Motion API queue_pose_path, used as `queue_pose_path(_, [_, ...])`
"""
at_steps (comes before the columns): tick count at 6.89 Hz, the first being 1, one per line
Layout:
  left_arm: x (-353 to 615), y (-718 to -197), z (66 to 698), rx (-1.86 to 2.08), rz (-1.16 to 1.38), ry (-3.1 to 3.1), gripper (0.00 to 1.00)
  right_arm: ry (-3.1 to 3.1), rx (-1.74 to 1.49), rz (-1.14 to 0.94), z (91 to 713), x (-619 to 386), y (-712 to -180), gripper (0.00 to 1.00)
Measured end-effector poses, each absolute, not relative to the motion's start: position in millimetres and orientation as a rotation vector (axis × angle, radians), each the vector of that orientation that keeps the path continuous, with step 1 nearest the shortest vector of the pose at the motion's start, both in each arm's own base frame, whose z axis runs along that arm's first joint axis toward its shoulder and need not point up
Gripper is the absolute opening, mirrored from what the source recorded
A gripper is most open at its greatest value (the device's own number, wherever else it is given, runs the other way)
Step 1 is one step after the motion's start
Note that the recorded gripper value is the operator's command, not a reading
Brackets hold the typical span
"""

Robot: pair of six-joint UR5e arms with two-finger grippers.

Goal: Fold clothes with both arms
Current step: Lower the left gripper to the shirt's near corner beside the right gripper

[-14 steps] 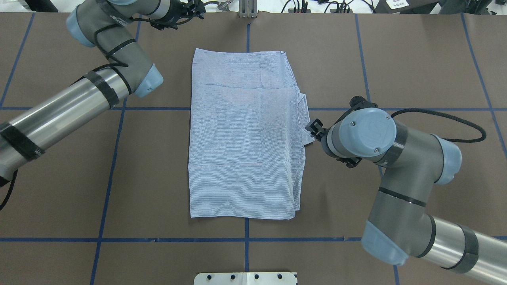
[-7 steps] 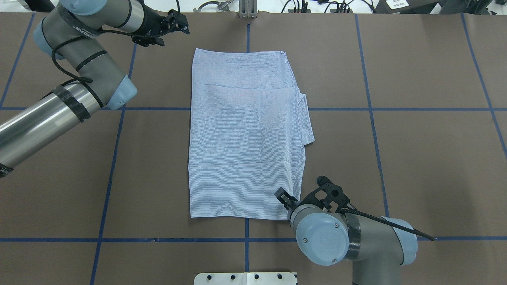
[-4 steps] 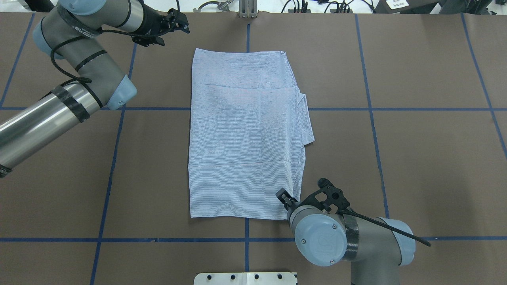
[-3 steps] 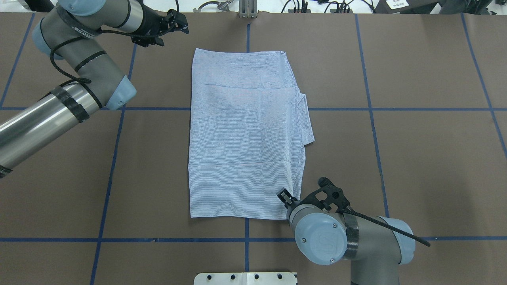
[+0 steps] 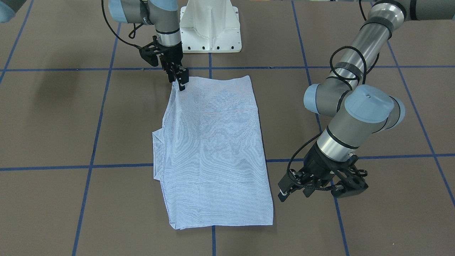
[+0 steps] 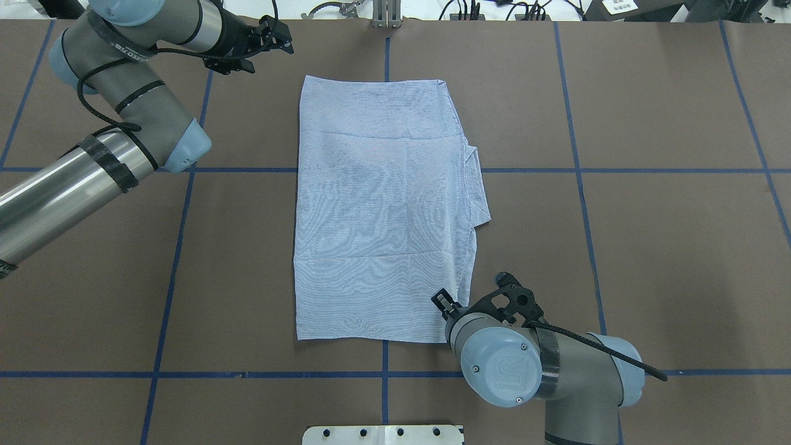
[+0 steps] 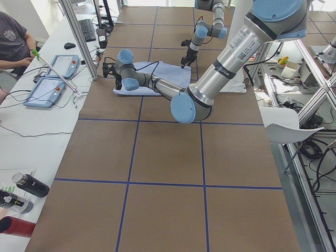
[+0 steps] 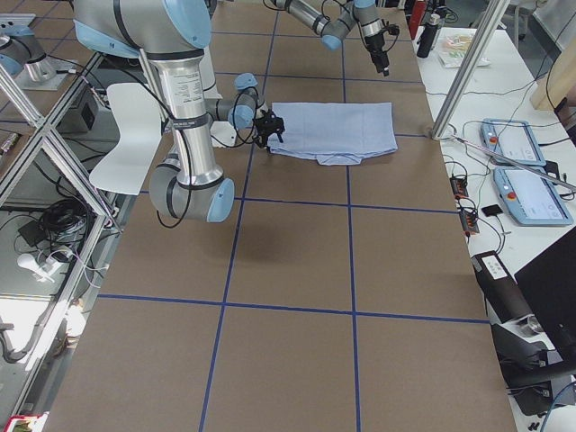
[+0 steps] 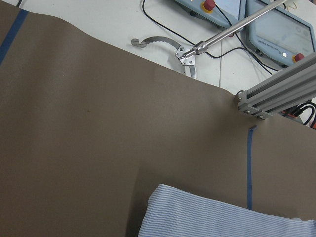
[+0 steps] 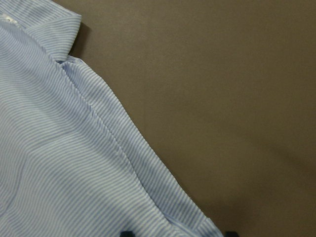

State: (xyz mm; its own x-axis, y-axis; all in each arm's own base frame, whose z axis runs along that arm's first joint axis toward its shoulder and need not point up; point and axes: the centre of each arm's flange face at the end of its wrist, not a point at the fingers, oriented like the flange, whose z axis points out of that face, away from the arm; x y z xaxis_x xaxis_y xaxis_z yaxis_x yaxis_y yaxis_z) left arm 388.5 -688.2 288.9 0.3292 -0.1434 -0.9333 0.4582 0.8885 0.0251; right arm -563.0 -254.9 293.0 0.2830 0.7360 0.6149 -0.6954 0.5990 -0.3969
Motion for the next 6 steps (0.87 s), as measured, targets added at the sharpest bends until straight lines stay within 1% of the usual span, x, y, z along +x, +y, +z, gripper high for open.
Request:
queue_pose_path(1, [387, -686, 291, 0.308, -0.402, 1.175, 0.94, -0.855, -0.055, 0.961, 293, -563, -256, 0.0])
queue_pose_path(5, [385, -683, 291, 0.311, -0.401, 1.179, 0.94, -0.866, -0.063, 0.961, 286, -559, -256, 0.0])
queue_pose_path(6, [380, -675, 291, 0.316, -0.396, 1.188, 0.94, -0.865, -0.063, 0.961, 285, -557, -255, 0.0])
